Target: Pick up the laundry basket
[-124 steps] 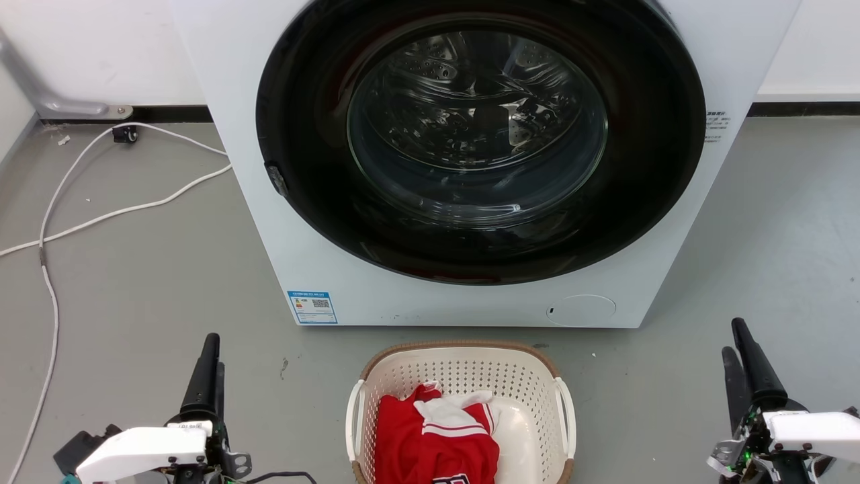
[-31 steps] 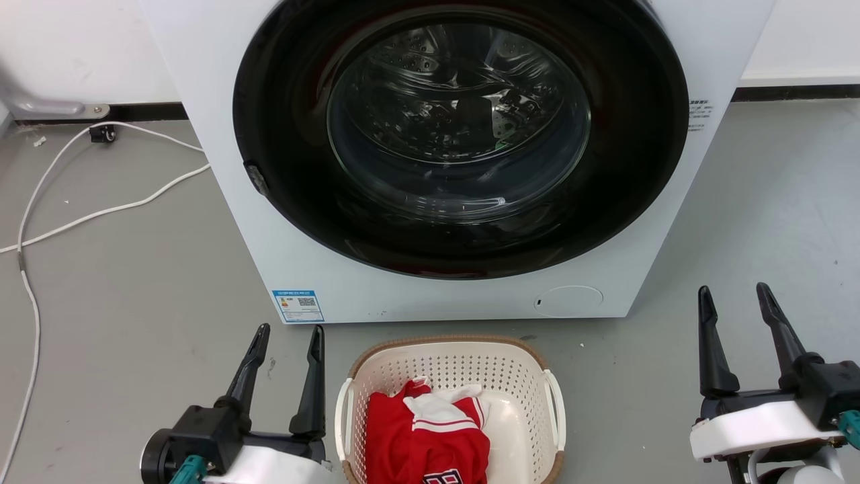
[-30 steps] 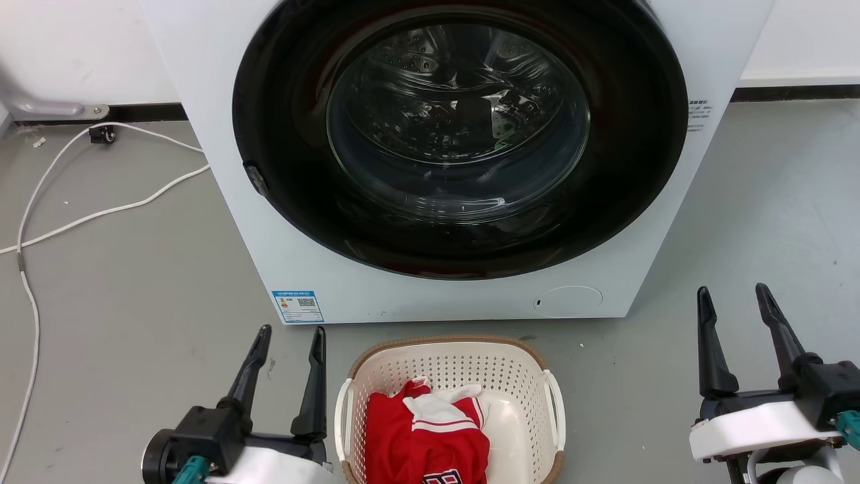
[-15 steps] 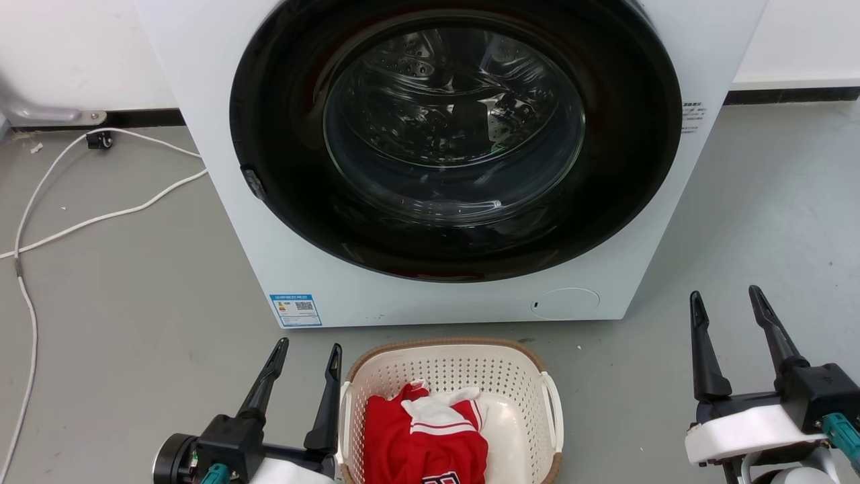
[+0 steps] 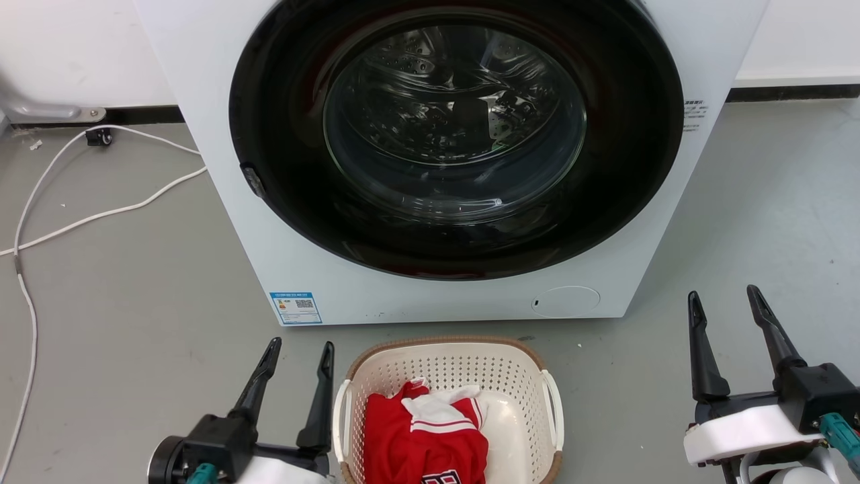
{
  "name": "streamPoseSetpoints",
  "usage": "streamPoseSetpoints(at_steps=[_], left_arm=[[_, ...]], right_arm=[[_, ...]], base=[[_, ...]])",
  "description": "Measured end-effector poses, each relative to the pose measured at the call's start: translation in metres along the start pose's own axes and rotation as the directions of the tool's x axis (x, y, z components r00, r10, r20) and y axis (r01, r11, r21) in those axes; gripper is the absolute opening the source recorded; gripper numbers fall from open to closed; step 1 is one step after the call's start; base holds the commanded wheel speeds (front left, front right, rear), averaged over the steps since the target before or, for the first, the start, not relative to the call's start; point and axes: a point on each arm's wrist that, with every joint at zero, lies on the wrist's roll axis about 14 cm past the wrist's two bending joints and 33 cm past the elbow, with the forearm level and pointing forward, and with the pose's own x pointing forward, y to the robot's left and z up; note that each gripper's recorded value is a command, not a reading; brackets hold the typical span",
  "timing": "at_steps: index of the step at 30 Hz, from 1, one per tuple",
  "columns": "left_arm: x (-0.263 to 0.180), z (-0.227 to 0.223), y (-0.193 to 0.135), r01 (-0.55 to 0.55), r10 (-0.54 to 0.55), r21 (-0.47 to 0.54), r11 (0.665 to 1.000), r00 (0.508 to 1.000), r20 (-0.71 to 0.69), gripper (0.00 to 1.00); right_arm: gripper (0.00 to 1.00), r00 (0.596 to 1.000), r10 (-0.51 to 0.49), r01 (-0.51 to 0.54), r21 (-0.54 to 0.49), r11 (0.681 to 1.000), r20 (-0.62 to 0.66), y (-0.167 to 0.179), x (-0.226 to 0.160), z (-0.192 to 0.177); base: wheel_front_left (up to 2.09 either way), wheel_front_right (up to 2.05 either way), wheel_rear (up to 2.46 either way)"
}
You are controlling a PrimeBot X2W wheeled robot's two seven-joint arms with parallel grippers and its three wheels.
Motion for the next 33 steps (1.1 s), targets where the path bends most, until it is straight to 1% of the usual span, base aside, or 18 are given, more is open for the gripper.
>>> streamPoseSetpoints(at_steps=[2,3,11,13,18,21,23,28,33], left_arm=[[-0.001,0.0,0.004,-0.022,0.022,-0.042,0.999,1.0,0.002,1.0],[-0.001,-0.001,0.005,-0.027,0.027,-0.048,0.998,1.0,0.0,1.0],[0.001,-0.014,0.009,-0.041,0.039,-0.06,0.997,0.999,-0.037,1.0],[0.003,-0.019,0.01,-0.041,0.038,-0.05,0.998,0.998,-0.052,1.0],[0.015,-0.039,0.016,-0.049,0.045,-0.041,0.998,0.993,-0.108,1.0],[0.026,-0.057,0.023,-0.058,0.051,-0.041,0.997,0.987,-0.15,1.0],[0.032,-0.071,0.031,-0.091,0.075,-0.08,0.993,0.98,-0.182,1.0],[0.052,-0.117,0.041,-0.077,0.061,-0.047,0.996,0.955,-0.289,1.0],[0.06,-0.173,0.063,-0.101,0.078,-0.034,0.994,0.904,-0.42,1.0]], right_arm=[[1.0,1.0,0.001,-0.001,0.0,1.0,-0.001,0.0,0.0,0.0],[1.0,1.0,0.002,-0.002,0.0,1.0,-0.001,0.001,0.0,-0.001],[1.0,1.0,0.005,-0.005,0.0,1.0,-0.02,0.001,0.005,-0.008],[1.0,0.999,0.006,-0.005,0.009,1.0,-0.031,0.002,0.007,-0.012],[1.0,0.998,0.032,-0.031,0.014,0.999,-0.061,0.01,0.021,-0.026],[1.0,0.993,0.04,-0.034,0.056,0.998,-0.114,0.015,0.032,-0.049],[1.0,0.985,0.05,-0.039,0.07,0.997,-0.165,0.018,0.036,-0.069],[1.0,0.963,0.081,-0.061,0.086,0.994,-0.258,0.028,0.057,-0.112],[1.0,0.933,0.118,-0.089,0.101,0.991,-0.339,0.039,0.078,-0.155]], base=[[0.0,0.0,0.0],[0.0,0.0,0.0],[0.0,0.0,0.0],[0.0,0.0,0.0],[0.0,0.0,0.0],[0.0,0.0,0.0],[0.0,0.0,0.0],[0.0,0.0,0.0],[0.0,0.0,0.0]])
